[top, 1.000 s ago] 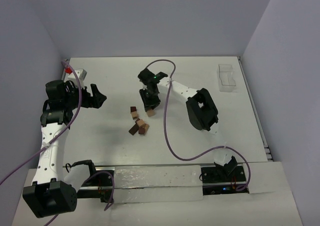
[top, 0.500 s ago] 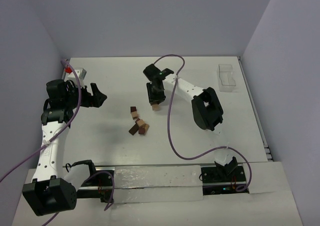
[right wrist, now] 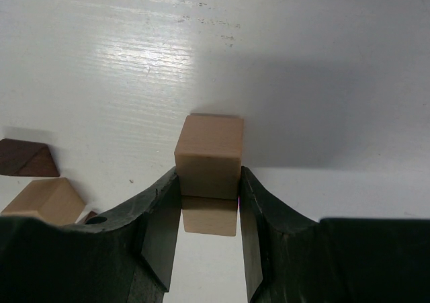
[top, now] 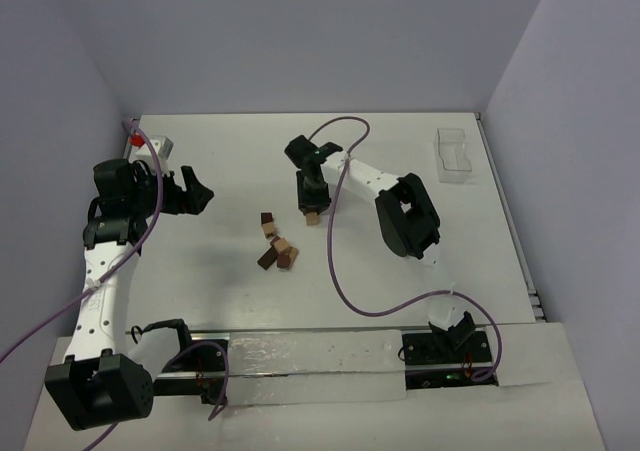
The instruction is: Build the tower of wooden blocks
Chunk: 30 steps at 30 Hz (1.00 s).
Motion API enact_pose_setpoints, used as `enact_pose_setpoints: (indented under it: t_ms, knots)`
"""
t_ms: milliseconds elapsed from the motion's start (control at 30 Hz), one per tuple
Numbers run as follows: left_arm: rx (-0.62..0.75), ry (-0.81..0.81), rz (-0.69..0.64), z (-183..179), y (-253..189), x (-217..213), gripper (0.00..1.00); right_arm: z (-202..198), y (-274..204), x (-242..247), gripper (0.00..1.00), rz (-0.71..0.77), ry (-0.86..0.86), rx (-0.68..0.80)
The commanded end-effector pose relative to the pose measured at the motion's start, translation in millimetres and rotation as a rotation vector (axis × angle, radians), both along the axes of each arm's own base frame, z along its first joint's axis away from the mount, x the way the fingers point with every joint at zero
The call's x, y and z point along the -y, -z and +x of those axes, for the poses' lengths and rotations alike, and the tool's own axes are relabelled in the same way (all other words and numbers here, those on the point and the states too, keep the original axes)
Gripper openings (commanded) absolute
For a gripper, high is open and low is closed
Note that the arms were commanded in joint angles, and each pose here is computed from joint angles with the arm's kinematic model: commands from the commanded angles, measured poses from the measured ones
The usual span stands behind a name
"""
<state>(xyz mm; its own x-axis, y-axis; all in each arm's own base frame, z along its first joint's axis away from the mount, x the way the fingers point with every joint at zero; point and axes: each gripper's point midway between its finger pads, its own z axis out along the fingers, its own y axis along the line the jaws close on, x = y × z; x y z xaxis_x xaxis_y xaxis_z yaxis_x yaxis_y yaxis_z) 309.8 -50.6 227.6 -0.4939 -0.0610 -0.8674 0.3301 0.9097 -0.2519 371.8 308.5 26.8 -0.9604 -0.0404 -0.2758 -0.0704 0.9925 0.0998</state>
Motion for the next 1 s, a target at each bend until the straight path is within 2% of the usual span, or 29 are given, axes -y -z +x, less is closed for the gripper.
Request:
enact_pose_setpoints:
  t_ms: [0,200,533,667,767,967]
  knots:
    - [0.035,-0.013,0.002,7.1,-3.7,-2.7,0.98,-13.5,10.1,-1.2,0.00,0.000,0.033,-0.044]
    - [0.037,-0.015,0.003,7.7,-4.2,-3.0,0.98,-21.5,22.2,-1.8,0.00,0.006,0.043,-0.080]
    - [0.036,-0.021,0.012,7.0,-3.3,-4.5,0.98,-22.7,30.2,-1.6,0.44,0.001,0.048,-0.091]
    - [0.037,-0.025,0.012,7.1,-2.9,-5.3,0.98,-21.6,30.4,-1.1,0.71,0.000,0.044,-0.087]
    - [0.036,-0.025,0.011,7.1,-2.6,-4.9,0.98,-20.8,29.7,0.0,0.97,-0.006,0.048,-0.078]
    - [0.037,-0.013,0.012,6.7,-4.7,-3.6,0.99,-21.5,17.6,-6.6,1.00,0.015,0.014,-0.057]
